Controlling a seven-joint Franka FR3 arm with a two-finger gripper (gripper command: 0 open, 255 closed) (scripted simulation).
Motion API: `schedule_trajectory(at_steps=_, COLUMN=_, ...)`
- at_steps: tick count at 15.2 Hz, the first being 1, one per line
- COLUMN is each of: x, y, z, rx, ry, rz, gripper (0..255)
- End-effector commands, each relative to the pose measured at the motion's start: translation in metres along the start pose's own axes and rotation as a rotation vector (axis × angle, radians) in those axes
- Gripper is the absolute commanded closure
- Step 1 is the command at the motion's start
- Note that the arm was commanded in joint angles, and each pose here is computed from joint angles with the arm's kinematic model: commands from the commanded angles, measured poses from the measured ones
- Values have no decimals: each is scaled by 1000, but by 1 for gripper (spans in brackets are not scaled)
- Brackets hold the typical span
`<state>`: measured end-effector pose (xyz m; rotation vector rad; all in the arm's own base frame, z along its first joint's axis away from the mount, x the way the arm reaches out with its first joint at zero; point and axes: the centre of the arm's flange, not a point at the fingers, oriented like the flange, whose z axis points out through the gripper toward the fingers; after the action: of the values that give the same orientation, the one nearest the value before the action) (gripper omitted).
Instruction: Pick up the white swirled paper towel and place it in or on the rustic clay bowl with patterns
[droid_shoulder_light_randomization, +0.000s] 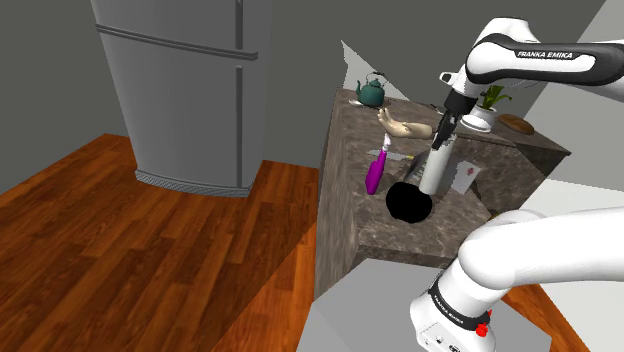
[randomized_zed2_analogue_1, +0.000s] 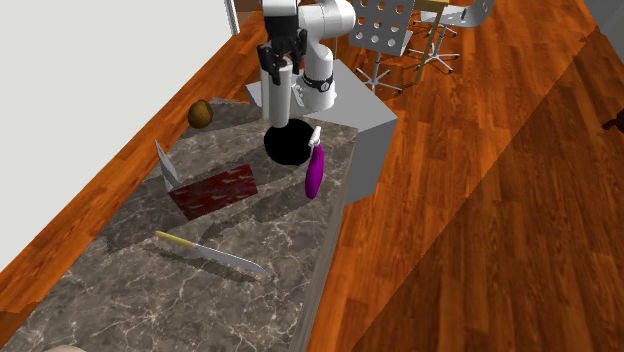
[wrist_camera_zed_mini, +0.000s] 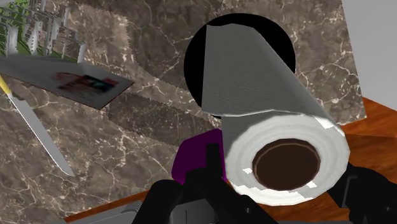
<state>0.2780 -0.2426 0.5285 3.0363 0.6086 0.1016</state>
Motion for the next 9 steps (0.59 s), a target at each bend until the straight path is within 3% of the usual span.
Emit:
schedule_trajectory(at_steps=1, x=-1, y=-1, z=10, rx=0, ry=0, rz=0, gripper=255)
schedule_trajectory(at_steps=3, x=-1, y=-2, z=22, rx=0, ry=0, rz=0, gripper=255)
schedule_trajectory(at_steps=9, x=-1, y=-2, z=22, rx=0, ry=0, rz=0, gripper=255)
